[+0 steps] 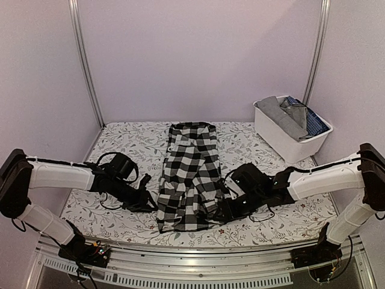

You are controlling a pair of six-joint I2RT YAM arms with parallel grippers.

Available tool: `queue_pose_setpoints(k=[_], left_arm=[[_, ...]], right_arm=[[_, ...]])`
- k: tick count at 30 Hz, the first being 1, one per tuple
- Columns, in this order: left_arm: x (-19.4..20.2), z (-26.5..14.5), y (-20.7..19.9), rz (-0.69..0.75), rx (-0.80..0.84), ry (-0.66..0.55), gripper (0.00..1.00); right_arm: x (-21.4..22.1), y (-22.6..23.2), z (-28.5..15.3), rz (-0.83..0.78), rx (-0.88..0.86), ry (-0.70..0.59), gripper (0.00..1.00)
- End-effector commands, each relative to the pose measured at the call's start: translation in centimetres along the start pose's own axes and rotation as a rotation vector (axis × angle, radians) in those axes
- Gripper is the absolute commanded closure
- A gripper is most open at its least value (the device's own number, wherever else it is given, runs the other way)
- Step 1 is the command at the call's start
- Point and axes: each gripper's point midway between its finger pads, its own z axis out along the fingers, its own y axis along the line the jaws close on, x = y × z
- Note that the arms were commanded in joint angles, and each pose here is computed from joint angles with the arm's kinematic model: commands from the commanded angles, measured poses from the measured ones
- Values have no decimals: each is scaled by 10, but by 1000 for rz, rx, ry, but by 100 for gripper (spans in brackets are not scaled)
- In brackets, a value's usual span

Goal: Fold and stack the long sleeve shirts
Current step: Smooth out the rectangle-folded shirt at the center of the board, then move the rectangle-folded shirt to the center of the board.

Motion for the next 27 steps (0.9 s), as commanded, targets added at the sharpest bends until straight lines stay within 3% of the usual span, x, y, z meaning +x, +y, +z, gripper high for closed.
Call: queue_pose_setpoints(k=[1, 6, 21, 27], left_arm=[[1, 1, 6, -5, 23, -6, 70], [4, 7, 7, -1, 47, 6, 68], [9, 15, 11, -16, 78, 24, 67], [-12, 2, 11, -41, 133, -56, 57]], right_arm=[[-24, 10, -25, 5, 5, -104, 55], [-28, -5, -32, 55, 14, -129, 46], [-23, -34, -24, 188, -121, -128, 46], [-29, -45, -23, 225, -133, -143, 45]])
